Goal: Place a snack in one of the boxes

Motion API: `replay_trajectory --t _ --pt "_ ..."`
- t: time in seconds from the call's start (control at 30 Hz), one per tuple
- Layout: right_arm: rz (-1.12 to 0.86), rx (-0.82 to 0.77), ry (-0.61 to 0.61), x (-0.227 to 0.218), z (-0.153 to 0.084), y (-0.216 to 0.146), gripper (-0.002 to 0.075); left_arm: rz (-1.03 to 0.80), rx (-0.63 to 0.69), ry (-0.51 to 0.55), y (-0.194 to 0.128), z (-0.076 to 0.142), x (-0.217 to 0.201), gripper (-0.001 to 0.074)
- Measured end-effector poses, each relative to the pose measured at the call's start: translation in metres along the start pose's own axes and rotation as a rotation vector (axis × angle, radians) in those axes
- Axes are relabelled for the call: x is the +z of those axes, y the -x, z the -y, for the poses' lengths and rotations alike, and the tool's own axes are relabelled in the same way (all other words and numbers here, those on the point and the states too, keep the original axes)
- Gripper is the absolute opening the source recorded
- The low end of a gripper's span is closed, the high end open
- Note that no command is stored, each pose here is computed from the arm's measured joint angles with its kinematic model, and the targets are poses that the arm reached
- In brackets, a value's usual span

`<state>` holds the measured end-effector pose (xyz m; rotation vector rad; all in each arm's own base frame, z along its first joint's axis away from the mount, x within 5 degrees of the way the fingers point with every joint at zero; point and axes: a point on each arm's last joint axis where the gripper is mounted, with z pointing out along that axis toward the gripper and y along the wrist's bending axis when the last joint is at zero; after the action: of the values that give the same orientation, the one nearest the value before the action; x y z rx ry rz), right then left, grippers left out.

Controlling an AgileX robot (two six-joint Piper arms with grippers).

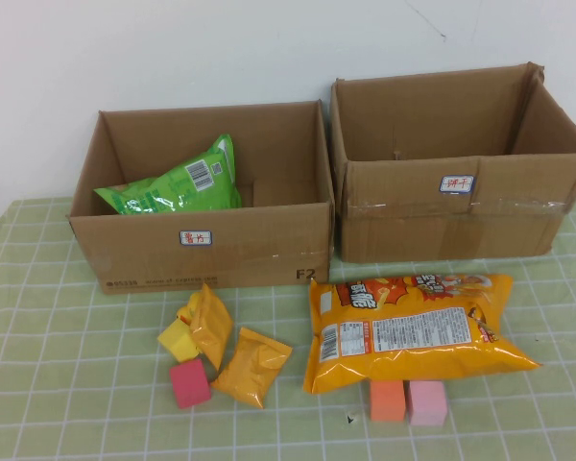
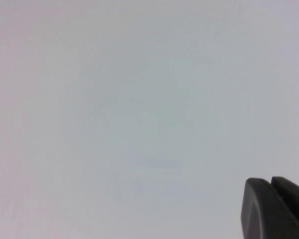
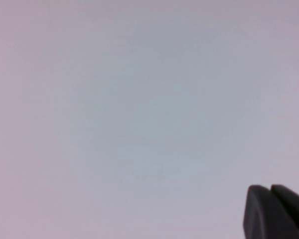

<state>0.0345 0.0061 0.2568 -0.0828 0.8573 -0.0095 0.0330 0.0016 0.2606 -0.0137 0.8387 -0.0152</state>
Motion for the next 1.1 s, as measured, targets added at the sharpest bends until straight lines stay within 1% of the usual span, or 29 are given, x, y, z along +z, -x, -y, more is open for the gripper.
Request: replay_trajectory --t 0.1,0.17,0.27,0.33,0.43,0.5,0.6,0.7,0.77,0.9,0.97,1.0,1.03,1.1 --pt "0.05 0.011 0.002 0.0 0.0 0.005 -0.0002 0.07 -0.006 0.002 0.006 0.0 0.0 -0.0001" --pt "0.054 0.013 0.002 0.0 0.0 0.005 -0.0002 0.082 -0.042 0.001 0.007 0.0 0.0 -0.0001" --pt "-0.017 0.035 -0.021 0.005 0.003 0.007 -0.0002 0.07 -0.112 -0.006 0.008 0.0 0.001 -0.0001" --pt "-0.066 0.063 -0.047 0.014 0.006 0.02 -0.0002 0.001 -0.111 -0.023 0.013 0.002 0.007 -0.0001" --pt "-0.161 0.043 -0.057 0.026 0.009 0.046 -0.0002 -0.166 -0.073 -0.037 0.036 0.005 0.023 -0.0001" --pt "-0.272 0.029 -0.054 0.036 0.011 0.058 -0.0002 -0.271 -0.061 -0.024 0.052 0.004 0.033 -0.0001" --pt "-0.47 0.028 -0.047 0.052 0.013 0.068 -0.0002 -0.474 -0.051 0.0 0.057 0.003 0.045 -0.0001" --pt "-0.717 0.026 -0.035 0.063 0.013 0.052 -0.0002 -0.715 -0.063 0.025 0.042 0.002 0.051 -0.0001" --pt "-0.884 0.022 -0.02 0.065 0.012 0.035 -0.0002 -0.845 -0.103 0.035 0.027 0.003 0.052 -0.0001" --pt "-1.162 0.016 0.013 0.065 0.01 -0.004 -0.0002 -1.011 -0.267 0.049 -0.007 0.01 0.057 -0.0001" --pt "-1.268 0.007 0.045 0.061 0.008 -0.021 -0.0002 -1.082 -0.301 0.029 -0.02 0.014 0.061 -0.0001" --pt "-1.305 0.011 0.062 0.059 0.006 -0.028 -0.0002 -1.119 -0.295 0.007 -0.027 0.016 0.064 -0.0001" --pt "-1.339 0.022 0.1 0.057 0.003 -0.034 -0.0002 -1.187 -0.272 -0.043 -0.041 0.02 0.07 -0.0001" --pt "-1.339 0.027 0.134 0.057 0.0 -0.037 -0.0002 -1.251 -0.257 -0.093 -0.053 0.023 0.083 -0.0001"
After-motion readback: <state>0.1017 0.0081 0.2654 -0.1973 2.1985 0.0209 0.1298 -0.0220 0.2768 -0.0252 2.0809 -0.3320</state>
